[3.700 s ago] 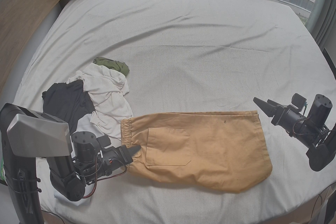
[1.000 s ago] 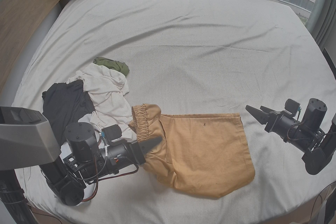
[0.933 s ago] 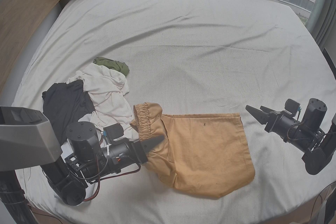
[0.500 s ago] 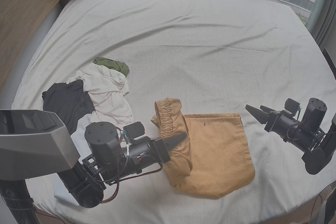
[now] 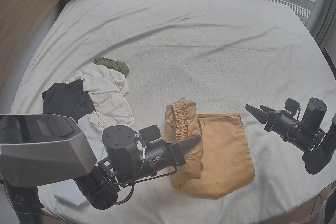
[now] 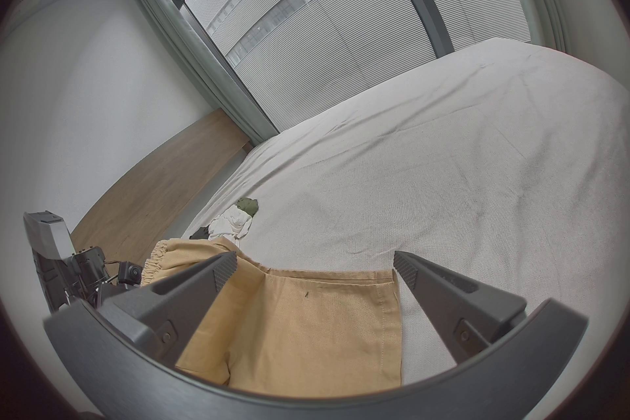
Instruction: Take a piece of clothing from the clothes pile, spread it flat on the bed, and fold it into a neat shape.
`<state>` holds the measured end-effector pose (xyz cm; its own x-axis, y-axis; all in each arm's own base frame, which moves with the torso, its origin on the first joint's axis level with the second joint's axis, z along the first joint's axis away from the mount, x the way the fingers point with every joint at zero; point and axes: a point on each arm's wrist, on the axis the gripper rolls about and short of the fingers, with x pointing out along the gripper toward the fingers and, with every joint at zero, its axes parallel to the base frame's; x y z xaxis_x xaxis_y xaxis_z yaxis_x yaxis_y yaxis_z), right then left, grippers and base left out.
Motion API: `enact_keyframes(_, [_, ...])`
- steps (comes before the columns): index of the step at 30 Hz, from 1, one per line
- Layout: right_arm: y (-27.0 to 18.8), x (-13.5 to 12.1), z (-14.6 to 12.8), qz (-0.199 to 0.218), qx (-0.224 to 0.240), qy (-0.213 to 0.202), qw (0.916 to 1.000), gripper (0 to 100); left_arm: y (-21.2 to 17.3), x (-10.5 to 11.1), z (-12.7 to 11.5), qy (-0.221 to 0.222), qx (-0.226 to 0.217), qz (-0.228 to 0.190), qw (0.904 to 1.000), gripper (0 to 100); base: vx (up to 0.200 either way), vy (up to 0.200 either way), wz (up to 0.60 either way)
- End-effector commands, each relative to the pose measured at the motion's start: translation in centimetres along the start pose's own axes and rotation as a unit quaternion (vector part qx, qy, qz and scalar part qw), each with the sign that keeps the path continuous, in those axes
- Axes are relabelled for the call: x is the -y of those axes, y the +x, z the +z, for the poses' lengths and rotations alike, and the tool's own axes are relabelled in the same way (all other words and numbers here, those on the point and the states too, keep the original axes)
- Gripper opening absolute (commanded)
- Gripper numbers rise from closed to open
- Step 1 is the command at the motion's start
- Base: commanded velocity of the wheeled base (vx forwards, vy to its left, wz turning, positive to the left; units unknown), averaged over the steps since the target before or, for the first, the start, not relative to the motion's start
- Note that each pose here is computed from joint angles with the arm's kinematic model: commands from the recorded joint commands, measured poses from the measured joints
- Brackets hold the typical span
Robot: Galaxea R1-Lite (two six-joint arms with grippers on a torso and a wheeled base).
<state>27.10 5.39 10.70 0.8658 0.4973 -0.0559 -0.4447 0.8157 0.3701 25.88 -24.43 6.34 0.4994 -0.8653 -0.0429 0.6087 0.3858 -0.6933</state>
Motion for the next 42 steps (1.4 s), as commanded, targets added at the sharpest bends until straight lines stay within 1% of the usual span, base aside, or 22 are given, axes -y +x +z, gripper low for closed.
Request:
enact_keyframes(1, [0.0,-0.1,0.0,0.002,0.001,-0.001,1.0000,100,1.1,0.6,-0.3,-0.015,-0.008,-0.011,0.9998,0,0.000,0.000,0.00])
enact_keyframes(4, [0.0,-0.1,0.0,0.002,0.001,-0.001,1.0000,100,1.3,0.8,-0.2,-0.019,-0.008,-0.014,0.9997,0,0.000,0.000,0.00])
enact_keyframes(5, [0.0,-0.1,0.0,0.001,0.001,-0.001,1.0000,100,2.1,1.2,-0.1,-0.026,-0.009,-0.021,0.9994,0,0.000,0.000,0.00])
enact_keyframes(10, [0.1,-0.1,0.1,0.002,0.002,-0.005,1.0000,100,3.0,1.6,-0.5,-0.030,-0.019,-0.024,0.9990,0,0.000,0.000,0.00])
enact_keyframes(15, [0.2,-0.1,0.3,0.003,0.006,-0.006,1.0000,100,4.4,2.8,-0.7,-0.034,-0.033,-0.035,0.9983,0,0.000,0.000,0.00])
enact_keyframes(21, [0.2,-0.1,0.4,0.003,0.008,-0.006,0.9999,100,5.5,2.6,-1.5,-0.037,-0.044,-0.034,0.9977,0,0.000,0.000,0.00])
enact_keyframes(28, [0.2,-0.1,0.4,0.003,0.008,-0.006,0.9999,100,6.2,1.5,-2.7,-0.039,-0.052,-0.021,0.9977,0,0.000,0.000,0.00])
enact_keyframes(37, [0.3,-0.1,0.4,0.003,0.009,-0.007,0.9999,100,6.2,1.3,-2.8,-0.039,-0.055,-0.018,0.9976,0,0.000,0.000,0.00])
enact_keyframes(38, [0.3,-0.1,0.4,0.003,0.009,-0.007,0.9999,100,6.2,1.3,-2.8,-0.040,-0.055,-0.018,0.9975,100,0.000,0.000,0.00])
enact_keyframes(42, [0.3,-0.1,0.4,0.003,0.009,-0.007,0.9999,100,6.2,1.1,-2.9,-0.040,-0.055,-0.015,0.9976,100,0.000,0.000,0.00])
